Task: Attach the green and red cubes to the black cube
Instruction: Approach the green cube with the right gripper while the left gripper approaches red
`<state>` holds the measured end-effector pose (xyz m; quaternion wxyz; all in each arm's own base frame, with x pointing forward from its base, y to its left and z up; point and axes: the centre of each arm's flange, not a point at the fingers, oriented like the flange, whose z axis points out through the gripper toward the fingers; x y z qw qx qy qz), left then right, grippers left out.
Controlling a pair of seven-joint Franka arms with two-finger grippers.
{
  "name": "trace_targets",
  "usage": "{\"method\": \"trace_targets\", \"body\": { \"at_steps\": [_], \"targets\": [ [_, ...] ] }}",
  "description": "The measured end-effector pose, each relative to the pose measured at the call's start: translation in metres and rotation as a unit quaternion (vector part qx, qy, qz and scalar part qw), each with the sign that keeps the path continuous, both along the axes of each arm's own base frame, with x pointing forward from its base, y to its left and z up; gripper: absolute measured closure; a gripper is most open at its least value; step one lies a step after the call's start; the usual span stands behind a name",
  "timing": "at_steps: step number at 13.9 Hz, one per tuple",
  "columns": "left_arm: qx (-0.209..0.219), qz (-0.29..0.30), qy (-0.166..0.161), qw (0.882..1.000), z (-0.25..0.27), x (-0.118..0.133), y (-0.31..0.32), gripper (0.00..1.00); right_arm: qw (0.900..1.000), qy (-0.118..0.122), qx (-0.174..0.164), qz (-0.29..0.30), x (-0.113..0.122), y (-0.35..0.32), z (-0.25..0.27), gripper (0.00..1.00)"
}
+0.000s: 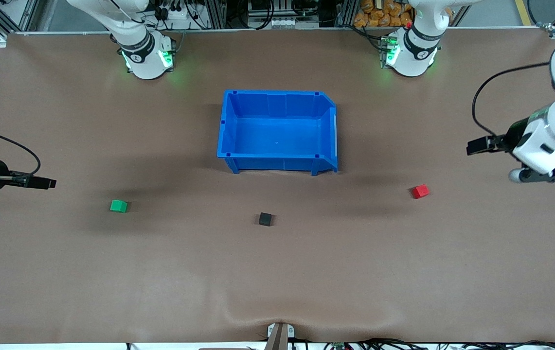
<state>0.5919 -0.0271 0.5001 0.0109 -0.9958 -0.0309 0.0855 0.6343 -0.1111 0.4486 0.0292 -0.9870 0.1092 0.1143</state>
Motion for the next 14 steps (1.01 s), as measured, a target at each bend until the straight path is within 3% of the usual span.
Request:
{"method": "trace_targets", "body": {
  "at_steps": [8, 14],
  "targets": [
    [-0.005, 0.023, 0.006, 1.000, -0.078, 0.026, -0.004, 0.00, 1.000, -0.003, 0.015, 0.011, 0.004, 0.022, 0.002, 0.00],
    [-0.013, 0.036, 0.041, 0.998, -0.137, 0.023, -0.004, 0.00, 0.999, 0.000, 0.037, 0.024, 0.006, 0.050, 0.001, 0.00]
  ]
}}
